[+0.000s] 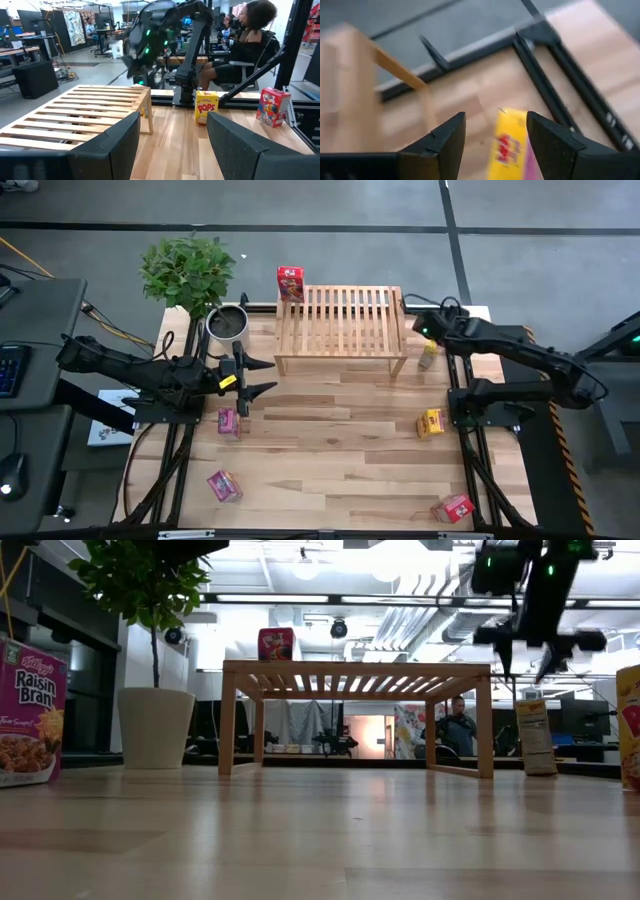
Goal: Stack cereal on shelf
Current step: Put the top yellow cereal box on the shelf
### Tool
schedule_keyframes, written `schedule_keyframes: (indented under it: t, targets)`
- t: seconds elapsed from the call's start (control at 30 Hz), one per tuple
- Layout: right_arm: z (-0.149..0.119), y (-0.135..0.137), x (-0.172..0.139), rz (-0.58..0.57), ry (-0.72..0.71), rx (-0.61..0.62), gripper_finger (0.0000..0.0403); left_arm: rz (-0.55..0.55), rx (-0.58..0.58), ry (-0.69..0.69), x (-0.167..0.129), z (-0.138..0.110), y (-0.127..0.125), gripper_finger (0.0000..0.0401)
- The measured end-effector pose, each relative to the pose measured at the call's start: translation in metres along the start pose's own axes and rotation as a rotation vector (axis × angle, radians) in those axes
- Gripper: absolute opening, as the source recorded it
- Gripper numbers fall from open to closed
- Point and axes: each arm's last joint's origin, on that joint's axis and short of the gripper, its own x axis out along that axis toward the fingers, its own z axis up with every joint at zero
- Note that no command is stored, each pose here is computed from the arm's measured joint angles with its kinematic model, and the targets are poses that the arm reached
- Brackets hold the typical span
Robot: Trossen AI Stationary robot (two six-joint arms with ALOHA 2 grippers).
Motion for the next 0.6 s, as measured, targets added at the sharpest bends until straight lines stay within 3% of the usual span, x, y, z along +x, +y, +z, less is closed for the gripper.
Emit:
schedule_keyframes:
  t: [0.3,0.43,0.6]
  targets:
    - [0.026,0.002,-0.045,0.025,-0.045,-0.077,0.0197,0.007,0.0,0.001,0.0,0.0,0.0,0.0218]
    - [0.013,-0.001,-0.038,0.005,-0.029,-0.119,0.0197,0.008,0.0,0.0,0.0,0.0,0.0,0.0218]
    - [-0.013,-0.011,-0.012,-0.055,-0.012,-0.072,0.0197,0.008,0.0,0.001,0.0,0.0,0.0,0.0218]
